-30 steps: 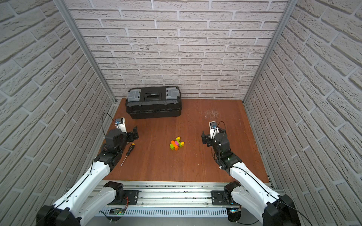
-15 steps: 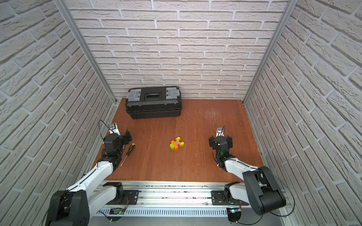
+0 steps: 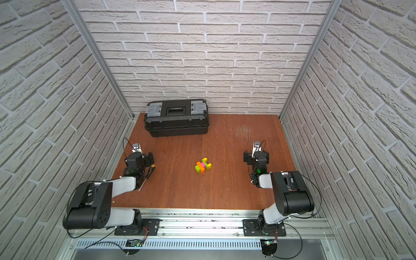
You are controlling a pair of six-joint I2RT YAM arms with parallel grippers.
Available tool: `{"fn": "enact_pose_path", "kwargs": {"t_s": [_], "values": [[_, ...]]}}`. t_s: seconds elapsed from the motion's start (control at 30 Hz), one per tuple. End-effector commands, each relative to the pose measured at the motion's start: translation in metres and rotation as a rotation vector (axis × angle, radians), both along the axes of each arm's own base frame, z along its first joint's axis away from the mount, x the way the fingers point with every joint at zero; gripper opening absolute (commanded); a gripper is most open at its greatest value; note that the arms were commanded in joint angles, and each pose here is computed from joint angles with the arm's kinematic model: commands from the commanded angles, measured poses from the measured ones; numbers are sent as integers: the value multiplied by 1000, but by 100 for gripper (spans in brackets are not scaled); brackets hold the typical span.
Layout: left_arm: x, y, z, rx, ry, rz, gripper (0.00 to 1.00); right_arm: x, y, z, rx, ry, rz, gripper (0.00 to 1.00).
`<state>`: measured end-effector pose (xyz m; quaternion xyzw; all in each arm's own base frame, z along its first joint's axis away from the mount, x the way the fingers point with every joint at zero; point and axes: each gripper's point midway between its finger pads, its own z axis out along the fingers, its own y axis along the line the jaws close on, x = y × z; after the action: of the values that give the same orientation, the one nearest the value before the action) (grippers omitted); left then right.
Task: Assemble a carrot with lego
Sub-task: Reset both arms
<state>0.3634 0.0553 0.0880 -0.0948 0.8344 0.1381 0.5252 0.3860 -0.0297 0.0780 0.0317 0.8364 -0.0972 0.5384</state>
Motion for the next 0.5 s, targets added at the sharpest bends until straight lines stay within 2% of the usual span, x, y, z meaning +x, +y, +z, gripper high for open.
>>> {"fn": "enact_pose_path", "kwargs": {"t_s": [0.0,0.07,0.1,0.47], "values": [[21,-5,18,30,-135,-61,98,8,9,16,30,-59,46,99],[26,-10,7,44,-135,-94,98,8,9,16,31,-50,47,99],[24,-10,1,17,-88,-93,98,8,10,15,34,-41,49,99],[27,-5,3,-4,-100,-91,98,12,10,14,40,-34,59,99]]}}
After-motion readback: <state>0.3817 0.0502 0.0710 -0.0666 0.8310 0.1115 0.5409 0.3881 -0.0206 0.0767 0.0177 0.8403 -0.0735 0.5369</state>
